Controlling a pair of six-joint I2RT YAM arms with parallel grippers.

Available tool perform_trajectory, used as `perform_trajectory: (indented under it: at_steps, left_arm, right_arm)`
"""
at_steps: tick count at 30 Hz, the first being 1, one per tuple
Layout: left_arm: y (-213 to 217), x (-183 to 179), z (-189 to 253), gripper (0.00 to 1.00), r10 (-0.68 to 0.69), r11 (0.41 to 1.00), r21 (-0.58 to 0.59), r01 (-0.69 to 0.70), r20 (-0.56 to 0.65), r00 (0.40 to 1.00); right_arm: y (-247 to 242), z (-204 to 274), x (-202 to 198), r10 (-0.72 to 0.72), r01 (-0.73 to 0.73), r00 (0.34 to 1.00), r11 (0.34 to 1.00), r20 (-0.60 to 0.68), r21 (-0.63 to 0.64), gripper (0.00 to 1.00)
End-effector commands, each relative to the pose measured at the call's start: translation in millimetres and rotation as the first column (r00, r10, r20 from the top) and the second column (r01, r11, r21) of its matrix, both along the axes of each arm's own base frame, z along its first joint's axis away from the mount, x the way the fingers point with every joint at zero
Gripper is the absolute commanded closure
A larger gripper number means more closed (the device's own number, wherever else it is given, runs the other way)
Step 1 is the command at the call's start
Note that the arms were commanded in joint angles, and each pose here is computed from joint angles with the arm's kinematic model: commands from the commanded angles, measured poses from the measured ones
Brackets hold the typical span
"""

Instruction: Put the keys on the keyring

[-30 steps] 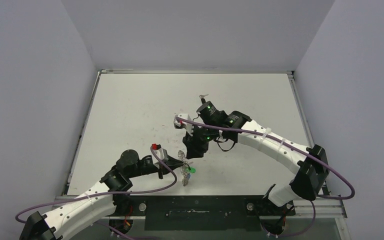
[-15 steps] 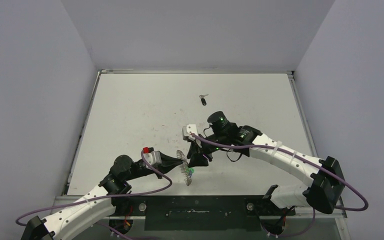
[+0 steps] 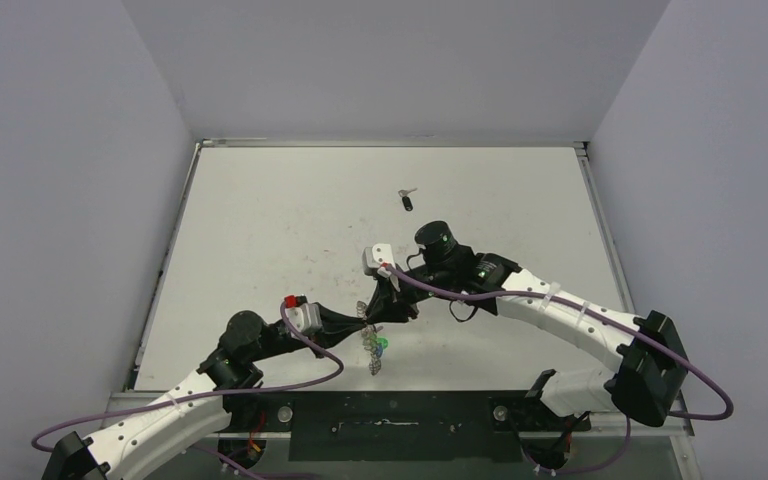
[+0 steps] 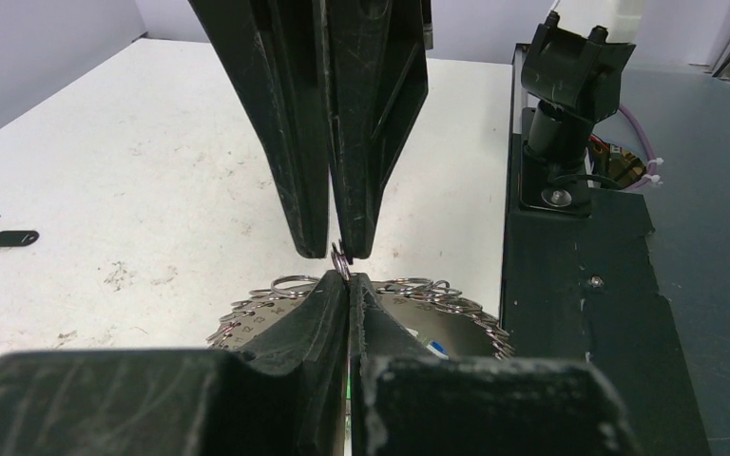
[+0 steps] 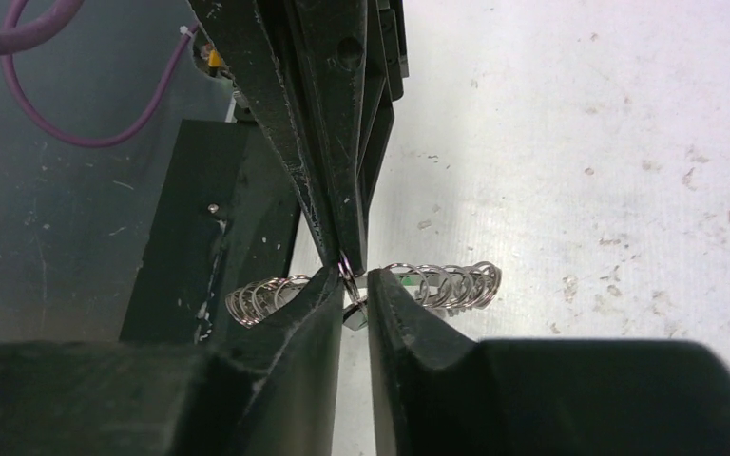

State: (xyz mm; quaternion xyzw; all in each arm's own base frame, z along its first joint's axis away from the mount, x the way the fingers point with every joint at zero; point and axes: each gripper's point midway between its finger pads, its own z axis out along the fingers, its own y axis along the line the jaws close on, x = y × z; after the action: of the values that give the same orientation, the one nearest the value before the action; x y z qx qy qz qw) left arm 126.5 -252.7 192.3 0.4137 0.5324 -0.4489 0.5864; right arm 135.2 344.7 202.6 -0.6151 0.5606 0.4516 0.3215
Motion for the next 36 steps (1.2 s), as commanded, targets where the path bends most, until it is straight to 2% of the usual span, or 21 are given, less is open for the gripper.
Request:
perform_trajectory:
  at_steps: [1,5,10,14,18,21,27,36]
  left_arm:
    - [-1.2,-4.3,38.3,1.00,-0.015,0.995,-0.101,0.024,0.090,0.996]
    - [-1.3,-3.9,37.8,1.00,-0.014,0.995,-0.100,0.022,0.087,0.996]
    - [-0.9,-2.6,37.5,1.00,-0.006,0.995,-0.099,0.015,0.087,0.996]
    - [1.1,1.6,32.9,1.00,0.018,0.998,-0.064,-0.013,0.074,0.997]
    - [6.3,6.5,26.9,0.80,0.058,0.998,-0.020,-0.057,0.054,0.997]
    - [9.1,8.2,22.5,0.74,0.070,0.997,0.031,-0.071,0.056,0.996]
    - [9.8,9.5,12.6,0.74,0.059,0.988,0.138,-0.064,0.043,0.997]
    - [-3.6,10.8,3.7,0.75,0.000,0.984,0.177,-0.004,0.023,1.000]
  right_arm:
    - [7.8,9.2,-0.9,0.047,-0.048,0.999,0.998,0.012,0.051,0.88]
    - [7.7,9.7,-5.4,0.075,-0.075,0.997,0.996,0.000,0.053,1.00]
    - [6.5,12.7,-6.2,0.076,-0.076,0.997,0.996,0.000,0.047,1.00]
    - [1.8,10.0,2.1,0.026,-0.026,1.000,0.999,-0.004,-0.031,1.00]
    - [-8.5,-2.9,9.6,-0.032,0.029,0.999,0.978,-0.013,-0.208,1.00]
    - [-16.8,-6.5,12.5,-0.073,0.064,0.997,0.936,-0.011,-0.345,1.00]
    - [-17.1,-8.3,11.4,-0.095,0.091,0.995,0.876,0.015,-0.473,1.00]
    - [-0.4,-0.3,9.6,-0.131,0.112,0.991,0.874,-0.008,-0.474,1.00]
